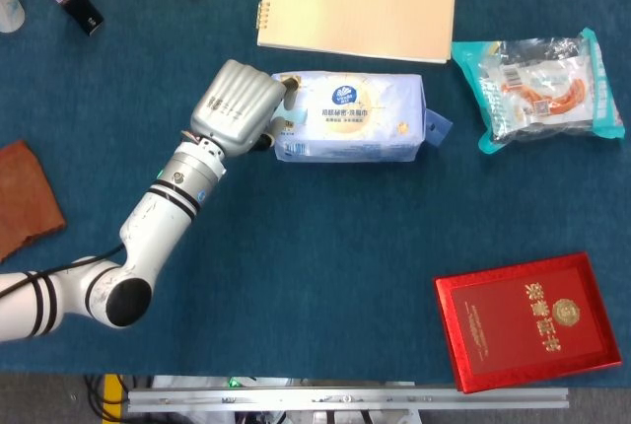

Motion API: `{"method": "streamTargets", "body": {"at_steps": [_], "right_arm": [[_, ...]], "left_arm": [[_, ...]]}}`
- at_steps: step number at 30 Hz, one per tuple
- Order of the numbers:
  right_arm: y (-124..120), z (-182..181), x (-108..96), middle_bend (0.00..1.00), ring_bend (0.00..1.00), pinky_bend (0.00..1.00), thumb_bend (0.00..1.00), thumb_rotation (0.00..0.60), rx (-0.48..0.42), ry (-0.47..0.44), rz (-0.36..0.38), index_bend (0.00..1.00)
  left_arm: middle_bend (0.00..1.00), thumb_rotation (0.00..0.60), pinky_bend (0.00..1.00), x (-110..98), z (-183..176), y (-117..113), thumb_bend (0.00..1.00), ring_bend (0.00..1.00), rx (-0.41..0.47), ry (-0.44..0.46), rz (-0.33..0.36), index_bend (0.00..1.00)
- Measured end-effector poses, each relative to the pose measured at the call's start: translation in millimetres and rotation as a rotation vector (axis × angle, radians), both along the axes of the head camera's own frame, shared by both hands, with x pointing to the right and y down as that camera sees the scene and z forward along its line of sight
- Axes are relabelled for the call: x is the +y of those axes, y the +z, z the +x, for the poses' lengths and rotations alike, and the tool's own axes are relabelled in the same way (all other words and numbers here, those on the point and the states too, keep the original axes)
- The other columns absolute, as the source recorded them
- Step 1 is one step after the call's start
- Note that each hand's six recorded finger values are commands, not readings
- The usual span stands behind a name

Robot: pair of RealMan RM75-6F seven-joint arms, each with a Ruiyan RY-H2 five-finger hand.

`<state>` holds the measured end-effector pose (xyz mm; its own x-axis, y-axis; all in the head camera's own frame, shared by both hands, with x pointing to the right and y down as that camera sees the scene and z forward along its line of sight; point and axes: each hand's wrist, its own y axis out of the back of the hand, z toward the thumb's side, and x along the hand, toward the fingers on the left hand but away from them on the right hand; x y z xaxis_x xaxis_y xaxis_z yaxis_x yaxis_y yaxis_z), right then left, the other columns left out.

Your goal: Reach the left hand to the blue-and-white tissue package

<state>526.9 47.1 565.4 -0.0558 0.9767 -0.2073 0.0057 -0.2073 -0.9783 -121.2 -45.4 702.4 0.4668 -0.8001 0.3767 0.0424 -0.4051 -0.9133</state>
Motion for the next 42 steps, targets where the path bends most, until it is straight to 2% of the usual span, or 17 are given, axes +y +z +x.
{"method": "streamTargets", "body": {"at_steps": [8, 42], "right_arm": [[-1, 1, 1, 0.41, 0.27, 0.31, 0.36, 0.600, 0.001, 0.002, 0.001, 0.38], [-3, 10, 4, 0.41, 0.27, 0.31, 0.36, 0.600, 0.006, 0.024, 0.005, 0.38]], "left_arm": [[0.96, 0.600, 0.90, 2, 0, 4, 0.43, 0.94, -0.022, 0.010, -0.018, 0.39], [0.97, 0.600, 0.91, 18, 17, 9, 0.43, 0.94, -0.025, 0.051, -0.054, 0.38]]}}
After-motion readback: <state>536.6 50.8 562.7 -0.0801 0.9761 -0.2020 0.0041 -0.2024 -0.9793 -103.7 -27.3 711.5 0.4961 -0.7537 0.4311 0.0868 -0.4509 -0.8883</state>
